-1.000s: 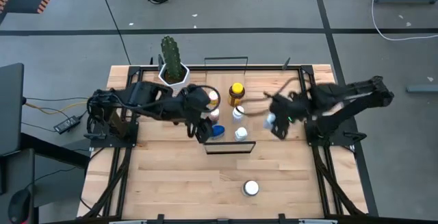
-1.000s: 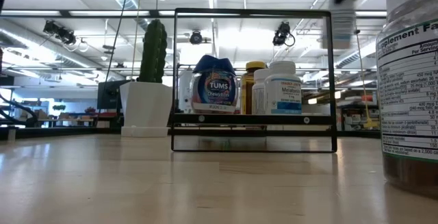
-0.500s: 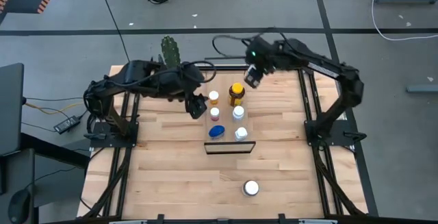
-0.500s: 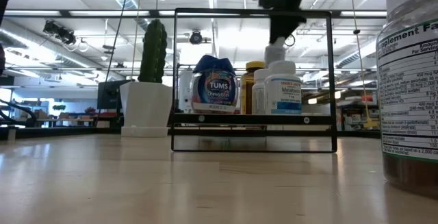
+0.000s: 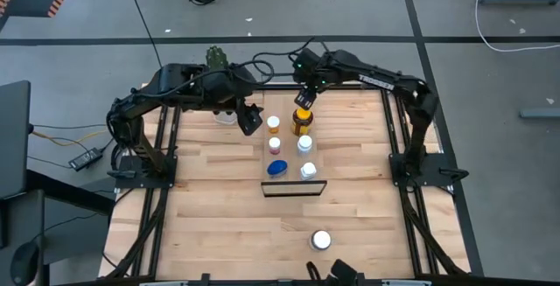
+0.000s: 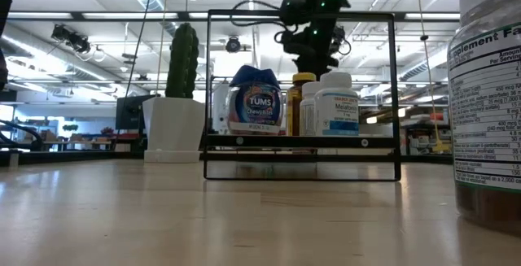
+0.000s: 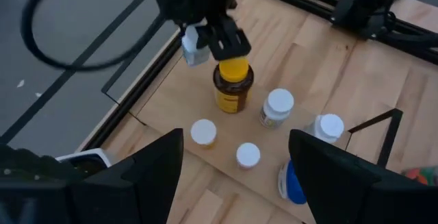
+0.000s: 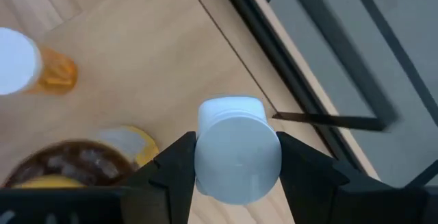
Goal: Pick and place medicine bottles onto shelf by color
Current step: Put the white and blue medicine bottle on the shelf
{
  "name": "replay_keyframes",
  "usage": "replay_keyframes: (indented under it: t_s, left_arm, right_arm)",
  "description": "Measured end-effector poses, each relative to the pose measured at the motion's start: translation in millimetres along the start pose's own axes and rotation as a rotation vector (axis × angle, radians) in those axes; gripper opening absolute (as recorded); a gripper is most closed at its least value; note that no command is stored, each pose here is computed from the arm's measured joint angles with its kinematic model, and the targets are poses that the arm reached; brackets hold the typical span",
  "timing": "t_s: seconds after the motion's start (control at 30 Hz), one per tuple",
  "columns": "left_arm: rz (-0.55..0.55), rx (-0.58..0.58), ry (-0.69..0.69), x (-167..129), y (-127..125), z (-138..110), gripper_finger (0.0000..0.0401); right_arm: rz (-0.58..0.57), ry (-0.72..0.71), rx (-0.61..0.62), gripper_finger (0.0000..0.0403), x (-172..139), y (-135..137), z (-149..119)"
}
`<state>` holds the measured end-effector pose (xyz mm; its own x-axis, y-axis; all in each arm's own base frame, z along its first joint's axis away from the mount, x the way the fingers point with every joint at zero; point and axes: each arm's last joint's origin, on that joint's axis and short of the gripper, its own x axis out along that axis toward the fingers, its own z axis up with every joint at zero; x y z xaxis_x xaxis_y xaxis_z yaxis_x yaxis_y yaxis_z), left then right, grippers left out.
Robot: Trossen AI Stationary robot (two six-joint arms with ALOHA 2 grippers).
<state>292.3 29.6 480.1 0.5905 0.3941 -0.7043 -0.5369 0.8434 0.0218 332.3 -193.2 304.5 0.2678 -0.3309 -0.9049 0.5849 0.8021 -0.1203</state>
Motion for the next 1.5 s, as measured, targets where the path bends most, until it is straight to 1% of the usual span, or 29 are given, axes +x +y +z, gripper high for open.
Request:
replay_keyframes:
  t_s: [0.23,0.4,0.7,0.77,1.1,1.17,1.27,1.5]
  left_arm:
    - [0.011,-0.014,-0.002,2,5,2,0.027]
    - [0.014,-0.087,-0.019,3,7,5,0.027]
    - [0.009,-0.129,-0.044,4,8,8,0.027]
    - [0.009,-0.13,-0.044,4,8,8,0.027]
    - [0.01,-0.122,-0.042,4,8,8,0.027]
    - [0.01,-0.121,-0.042,4,8,8,0.027]
    - [0.01,-0.114,-0.042,4,8,8,0.027]
    - [0.008,-0.111,-0.04,4,7,7,0.027]
  right_arm:
    - [0.012,0.015,-0.012,0.0186,18,5,4]
    - [0.003,-0.004,0.003,0.0186,22,5,7]
    - [0.029,0.0,0.178,0.0187,28,8,5]
    - [0.031,0.001,0.199,0.0187,28,8,5]
    - [0.005,-0.011,0.17,0.0187,28,7,6]
    - [0.006,-0.022,0.162,0.0187,33,8,5]
    - [0.006,0.013,0.16,0.0187,42,9,-2]
    - [0.023,0.008,0.166,0.0187,47,13,-6]
